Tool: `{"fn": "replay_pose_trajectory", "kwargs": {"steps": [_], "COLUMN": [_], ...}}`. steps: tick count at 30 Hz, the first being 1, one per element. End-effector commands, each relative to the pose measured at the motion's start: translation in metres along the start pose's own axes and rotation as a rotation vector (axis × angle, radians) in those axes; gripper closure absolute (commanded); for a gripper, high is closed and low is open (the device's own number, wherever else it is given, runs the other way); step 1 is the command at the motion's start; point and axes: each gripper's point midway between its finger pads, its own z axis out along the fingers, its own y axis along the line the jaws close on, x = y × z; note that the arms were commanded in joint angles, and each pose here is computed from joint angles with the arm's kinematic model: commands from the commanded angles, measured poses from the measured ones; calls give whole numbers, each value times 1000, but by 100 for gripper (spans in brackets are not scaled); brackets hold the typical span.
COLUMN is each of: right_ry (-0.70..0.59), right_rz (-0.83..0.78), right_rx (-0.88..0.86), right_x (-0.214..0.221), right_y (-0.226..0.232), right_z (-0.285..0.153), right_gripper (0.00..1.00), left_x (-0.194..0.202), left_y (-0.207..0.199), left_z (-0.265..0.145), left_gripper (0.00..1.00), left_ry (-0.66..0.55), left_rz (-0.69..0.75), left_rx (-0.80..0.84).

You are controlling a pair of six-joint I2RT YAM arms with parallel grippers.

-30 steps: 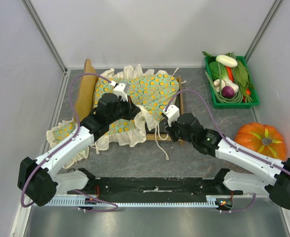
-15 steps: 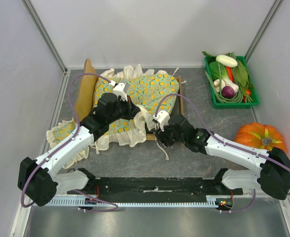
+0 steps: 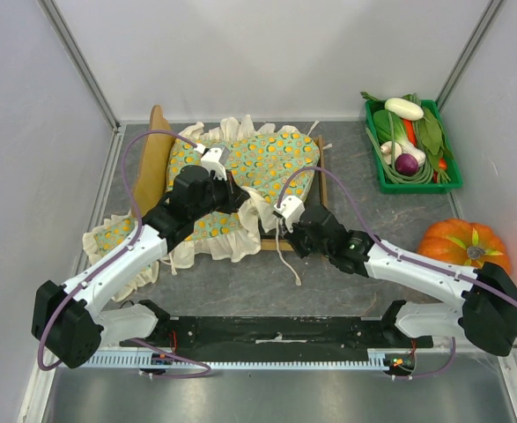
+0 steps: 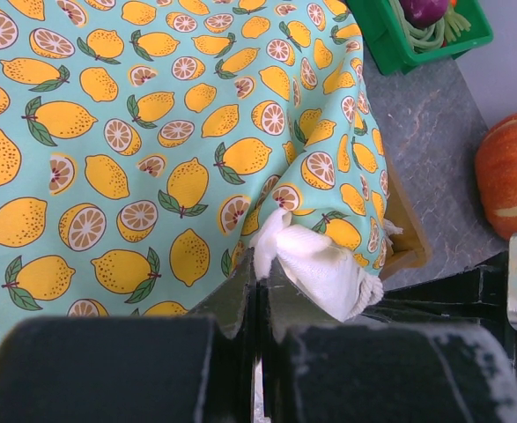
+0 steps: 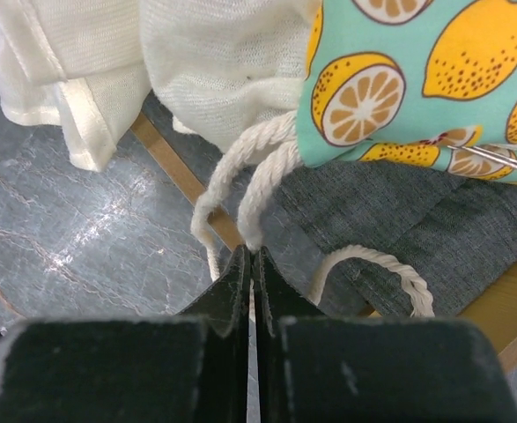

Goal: Set up the pet bed

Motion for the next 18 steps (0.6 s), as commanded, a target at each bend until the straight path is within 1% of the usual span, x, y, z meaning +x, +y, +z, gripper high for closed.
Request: {"fn": "replay_pose_trajectory", "kwargs": {"steps": [1,3,7,9,13,18], "right_ry": [-117,-173,-337,-374,-374,-378], "right_rz": [45,70,121,132,144,160], "right_rx": [34,44,63,67,65,66], "right_x": [-34,-52,-99,-110,-119,-118], "right_y": [-5,-8,-15,-17,-18,-18], "right_z": [-18,-30,-71,-84,-94,-94], "right_gripper": [98,99,100,99,99,98], "left_x": [-21,-21,-20,-21,-20,-18], "left_y": [-10,-10,-7,-7,-7,-6], "left_z": [-1,-2,-2,-2,-2,-1], "left_gripper": [98,98,98,98,98,98], "left_ry": [-62,-66,-69,-74,-73,-70], "left_rz": [-18,-19,-23,-27,-28,-32], "left_rx": [38,38,32,33,41,40]}}
